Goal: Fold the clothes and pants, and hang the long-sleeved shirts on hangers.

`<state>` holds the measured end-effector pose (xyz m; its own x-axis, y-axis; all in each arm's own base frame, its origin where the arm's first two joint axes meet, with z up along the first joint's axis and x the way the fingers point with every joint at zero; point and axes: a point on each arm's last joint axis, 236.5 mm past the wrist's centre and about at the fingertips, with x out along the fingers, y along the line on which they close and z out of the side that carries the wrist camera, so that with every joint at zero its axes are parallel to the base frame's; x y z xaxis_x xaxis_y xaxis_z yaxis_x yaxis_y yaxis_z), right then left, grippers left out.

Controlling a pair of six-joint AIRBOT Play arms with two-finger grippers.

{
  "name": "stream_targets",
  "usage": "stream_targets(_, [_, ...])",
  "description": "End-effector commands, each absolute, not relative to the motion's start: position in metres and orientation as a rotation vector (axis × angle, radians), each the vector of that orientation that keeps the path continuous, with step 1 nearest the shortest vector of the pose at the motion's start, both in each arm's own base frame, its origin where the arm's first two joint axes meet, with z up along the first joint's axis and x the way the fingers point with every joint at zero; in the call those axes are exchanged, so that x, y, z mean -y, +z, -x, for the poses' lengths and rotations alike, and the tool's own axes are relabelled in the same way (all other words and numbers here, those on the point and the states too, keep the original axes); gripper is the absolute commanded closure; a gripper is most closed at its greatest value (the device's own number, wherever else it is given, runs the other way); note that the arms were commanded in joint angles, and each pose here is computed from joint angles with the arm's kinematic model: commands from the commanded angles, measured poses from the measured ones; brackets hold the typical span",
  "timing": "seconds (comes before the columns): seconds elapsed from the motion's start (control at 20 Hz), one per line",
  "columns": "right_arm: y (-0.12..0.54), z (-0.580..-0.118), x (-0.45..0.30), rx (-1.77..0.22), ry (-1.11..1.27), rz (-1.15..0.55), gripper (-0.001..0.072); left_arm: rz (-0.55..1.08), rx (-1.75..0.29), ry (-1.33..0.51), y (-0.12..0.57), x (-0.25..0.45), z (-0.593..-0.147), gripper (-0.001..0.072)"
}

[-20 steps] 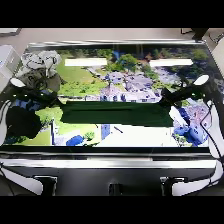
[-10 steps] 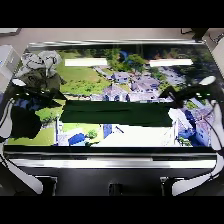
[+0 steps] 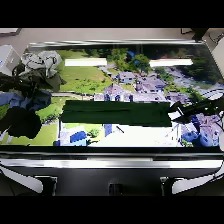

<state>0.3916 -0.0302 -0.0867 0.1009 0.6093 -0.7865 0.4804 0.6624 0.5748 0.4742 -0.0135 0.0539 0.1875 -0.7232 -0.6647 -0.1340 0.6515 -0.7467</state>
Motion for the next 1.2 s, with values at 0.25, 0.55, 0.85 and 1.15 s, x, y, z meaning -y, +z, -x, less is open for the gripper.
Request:
stream_targets(0.25, [-0.096, -0.417, -0.042, -1.488, 0.262, -0.892, 0.0471, 0.619, -1.291, -0.651, 0.114, 0.089, -0.455, 0.0002])
stream_targets(0.55, [-0.005, -0.435, -0.083, -1.353, 0.397, -0.73, 0.0664, 0.472, -1.273, -0.818, 0.085, 0.21, -0.454, 0.0675])
stream_targets(0.85, [0.118, -0.406, -0.139, -1.196, 0.501, -0.627, 0.0664, 0.472, -1.35, -0.789, -0.022, 0.358, -0.418, 0.0685])
stream_targets(1.15, [0.173, -0.356, -0.15, -1.181, 0.514, -0.628, 0.0663, 0.686, -1.414, -0.613, -0.08, 0.434, -0.39, 0.0686])
